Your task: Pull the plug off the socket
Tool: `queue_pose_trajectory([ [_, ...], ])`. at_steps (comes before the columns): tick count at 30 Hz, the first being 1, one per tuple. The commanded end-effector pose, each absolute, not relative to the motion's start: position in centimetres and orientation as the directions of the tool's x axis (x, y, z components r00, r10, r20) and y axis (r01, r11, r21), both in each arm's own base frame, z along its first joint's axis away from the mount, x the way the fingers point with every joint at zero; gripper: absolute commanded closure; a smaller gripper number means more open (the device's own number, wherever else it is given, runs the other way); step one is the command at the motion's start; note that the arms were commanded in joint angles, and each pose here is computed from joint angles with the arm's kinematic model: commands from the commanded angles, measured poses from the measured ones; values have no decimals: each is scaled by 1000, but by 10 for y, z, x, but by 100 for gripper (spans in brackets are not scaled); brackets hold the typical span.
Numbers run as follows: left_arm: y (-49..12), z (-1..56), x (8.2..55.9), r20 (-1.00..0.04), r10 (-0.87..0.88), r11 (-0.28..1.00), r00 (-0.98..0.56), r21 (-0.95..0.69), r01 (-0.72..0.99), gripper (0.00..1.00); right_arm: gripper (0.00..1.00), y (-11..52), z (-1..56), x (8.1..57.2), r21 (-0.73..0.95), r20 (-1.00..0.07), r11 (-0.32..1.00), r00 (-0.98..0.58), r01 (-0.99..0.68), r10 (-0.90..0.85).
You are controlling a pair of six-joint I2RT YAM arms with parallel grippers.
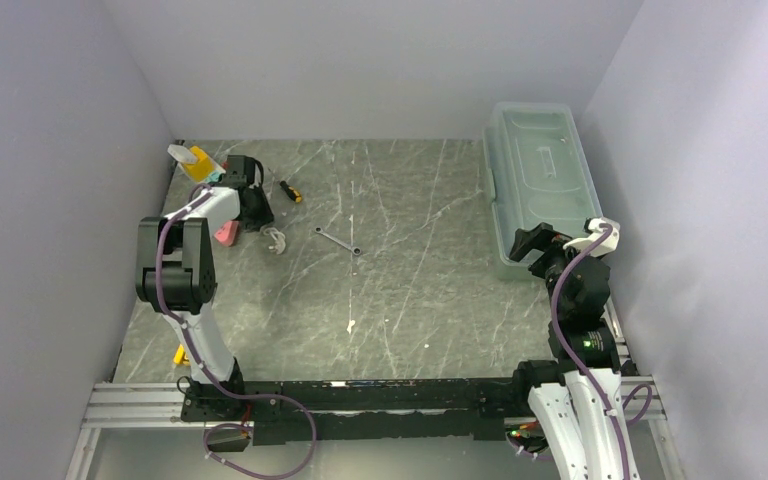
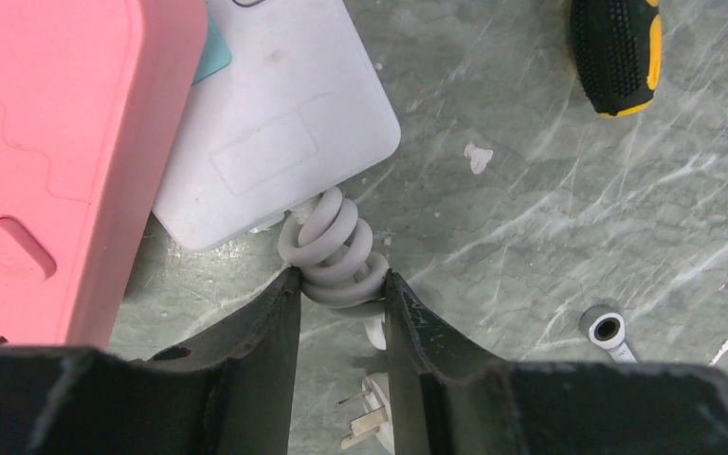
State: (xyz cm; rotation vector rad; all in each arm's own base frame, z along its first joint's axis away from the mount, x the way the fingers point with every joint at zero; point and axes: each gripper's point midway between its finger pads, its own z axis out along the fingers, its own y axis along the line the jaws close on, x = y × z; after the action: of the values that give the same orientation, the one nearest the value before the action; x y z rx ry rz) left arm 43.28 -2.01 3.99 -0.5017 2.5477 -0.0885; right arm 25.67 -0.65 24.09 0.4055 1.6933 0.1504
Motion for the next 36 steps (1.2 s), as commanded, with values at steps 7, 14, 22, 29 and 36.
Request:
queue_pose_trajectory([
  [7,-74,48,372,-381,-344,933,-858,-243,-267,100,0,-5,261,257,343,-933,926,-61,156,355],
  [14,-106,46,324,-309,-350,913,-884,-324,-248,100,0,-4,258,259,341,-932,928,-75,149,354],
  [22,-159,50,280,-290,-305,903,-907,-390,-179,100,0,-2,258,259,339,-933,930,-75,142,352],
  [29,-227,43,238,-294,-148,916,-944,-400,-19,100,0,7,260,261,335,-935,938,-93,85,343],
  [36,-310,40,201,-352,46,911,-935,-369,184,100,0,18,258,263,332,-935,943,-125,30,333],
])
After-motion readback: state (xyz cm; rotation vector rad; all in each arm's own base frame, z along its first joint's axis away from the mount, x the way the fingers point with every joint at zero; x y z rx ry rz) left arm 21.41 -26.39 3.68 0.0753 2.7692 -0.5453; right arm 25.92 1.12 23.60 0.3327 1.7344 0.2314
